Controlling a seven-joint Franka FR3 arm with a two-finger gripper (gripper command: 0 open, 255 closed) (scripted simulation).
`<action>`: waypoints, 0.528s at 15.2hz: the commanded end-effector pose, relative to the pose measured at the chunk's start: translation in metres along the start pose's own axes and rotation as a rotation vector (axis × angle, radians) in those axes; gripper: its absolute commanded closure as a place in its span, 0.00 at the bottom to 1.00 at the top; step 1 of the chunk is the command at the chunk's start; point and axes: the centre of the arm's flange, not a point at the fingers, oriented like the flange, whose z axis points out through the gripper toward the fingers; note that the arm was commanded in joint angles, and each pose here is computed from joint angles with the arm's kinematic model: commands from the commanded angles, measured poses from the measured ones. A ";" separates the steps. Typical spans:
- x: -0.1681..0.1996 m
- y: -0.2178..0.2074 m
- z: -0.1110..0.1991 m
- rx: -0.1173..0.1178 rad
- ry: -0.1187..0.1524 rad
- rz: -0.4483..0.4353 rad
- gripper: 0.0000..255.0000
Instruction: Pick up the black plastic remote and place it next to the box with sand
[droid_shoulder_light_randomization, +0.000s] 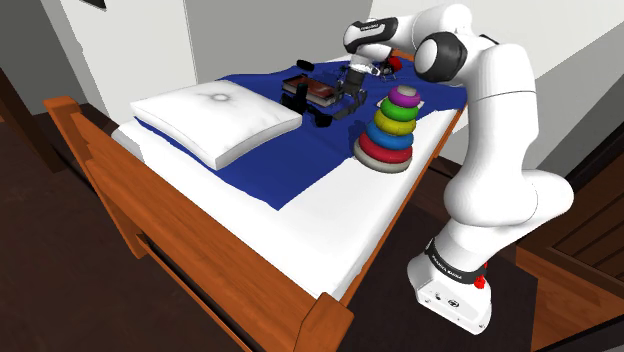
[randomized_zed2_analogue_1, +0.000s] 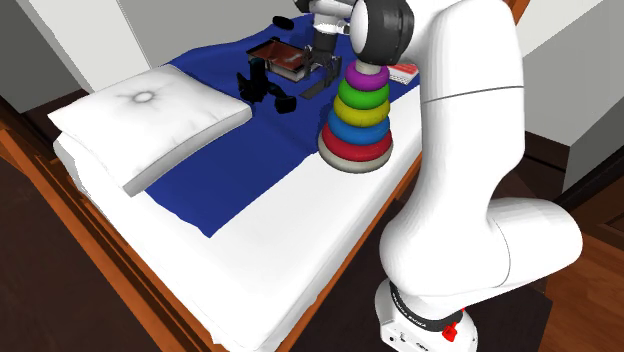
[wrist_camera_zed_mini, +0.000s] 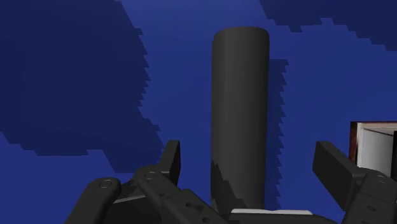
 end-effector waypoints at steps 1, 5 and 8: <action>0.000 0.001 -0.021 0.000 0.000 0.000 0.00; 0.000 0.001 -0.044 0.000 0.000 0.000 0.00; 0.000 0.001 -0.044 0.000 0.000 0.000 0.00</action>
